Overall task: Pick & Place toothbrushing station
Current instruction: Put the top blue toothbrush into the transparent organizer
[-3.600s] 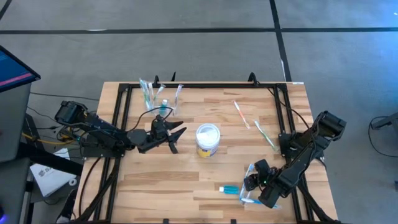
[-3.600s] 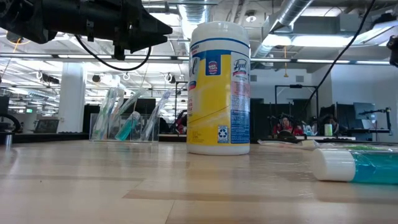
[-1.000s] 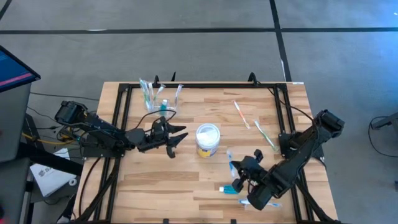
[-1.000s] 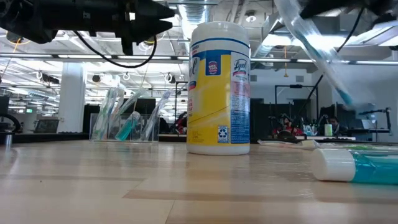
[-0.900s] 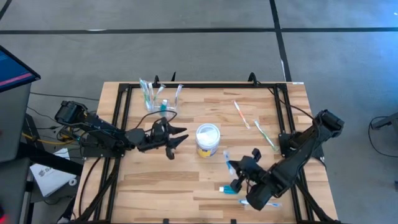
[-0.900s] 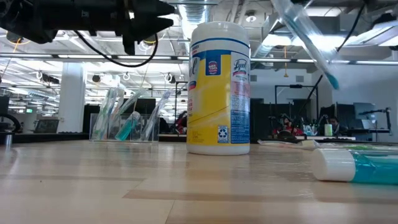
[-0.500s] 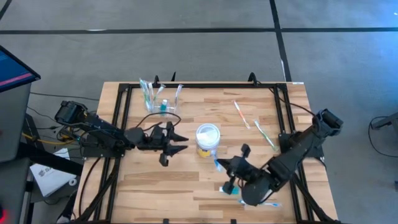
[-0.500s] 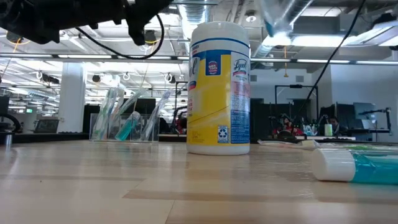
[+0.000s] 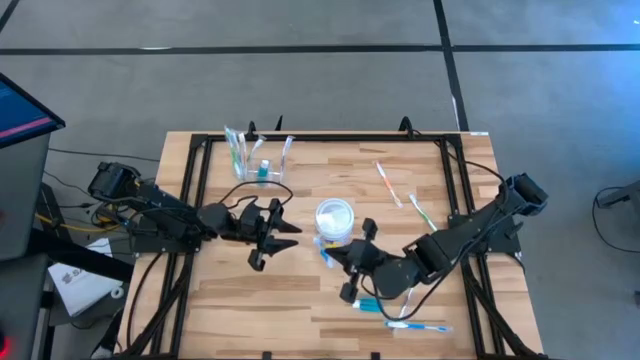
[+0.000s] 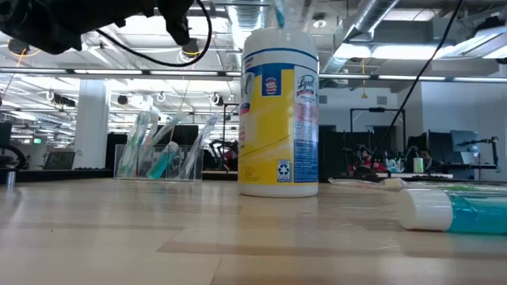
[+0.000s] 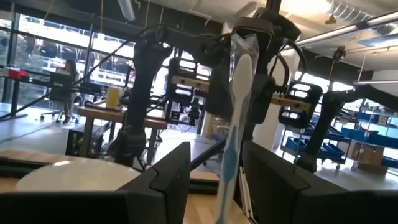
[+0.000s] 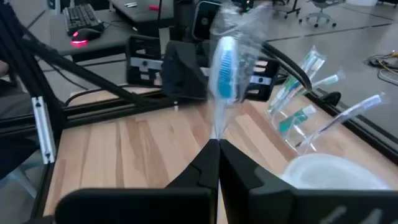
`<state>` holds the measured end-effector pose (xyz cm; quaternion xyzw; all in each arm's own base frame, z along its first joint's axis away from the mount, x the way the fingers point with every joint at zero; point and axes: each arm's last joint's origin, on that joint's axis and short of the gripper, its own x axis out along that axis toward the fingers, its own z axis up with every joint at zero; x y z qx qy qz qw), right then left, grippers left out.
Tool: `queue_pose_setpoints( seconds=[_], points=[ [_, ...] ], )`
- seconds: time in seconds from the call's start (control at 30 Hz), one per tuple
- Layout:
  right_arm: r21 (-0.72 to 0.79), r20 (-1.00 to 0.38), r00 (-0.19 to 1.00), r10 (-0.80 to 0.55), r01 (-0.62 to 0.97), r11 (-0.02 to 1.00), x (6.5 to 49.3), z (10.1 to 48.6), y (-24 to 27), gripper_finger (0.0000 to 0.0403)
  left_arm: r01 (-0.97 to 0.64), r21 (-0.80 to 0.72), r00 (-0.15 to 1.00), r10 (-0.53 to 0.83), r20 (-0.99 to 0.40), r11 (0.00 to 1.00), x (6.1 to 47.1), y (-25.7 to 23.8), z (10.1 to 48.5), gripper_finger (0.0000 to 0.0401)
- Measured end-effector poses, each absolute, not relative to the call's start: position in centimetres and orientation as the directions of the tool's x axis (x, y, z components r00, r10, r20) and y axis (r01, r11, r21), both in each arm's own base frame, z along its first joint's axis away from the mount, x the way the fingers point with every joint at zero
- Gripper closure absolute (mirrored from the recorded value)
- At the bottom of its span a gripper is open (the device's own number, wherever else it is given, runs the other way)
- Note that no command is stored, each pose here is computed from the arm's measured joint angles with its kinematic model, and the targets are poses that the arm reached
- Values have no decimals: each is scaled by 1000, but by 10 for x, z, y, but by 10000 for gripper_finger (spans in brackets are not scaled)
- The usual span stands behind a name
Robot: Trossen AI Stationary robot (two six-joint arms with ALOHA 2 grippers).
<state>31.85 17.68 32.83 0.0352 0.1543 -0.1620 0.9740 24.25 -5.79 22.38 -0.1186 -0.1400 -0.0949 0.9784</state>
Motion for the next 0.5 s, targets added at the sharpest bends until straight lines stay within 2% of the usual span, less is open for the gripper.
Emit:
queue_pose_setpoints(
  seconds=[0.5],
  points=[
    [25,-299,909,-291,312,950,324,331,171,403,224,-203,939,-156,305,953,268,-65,230,261]
  ],
)
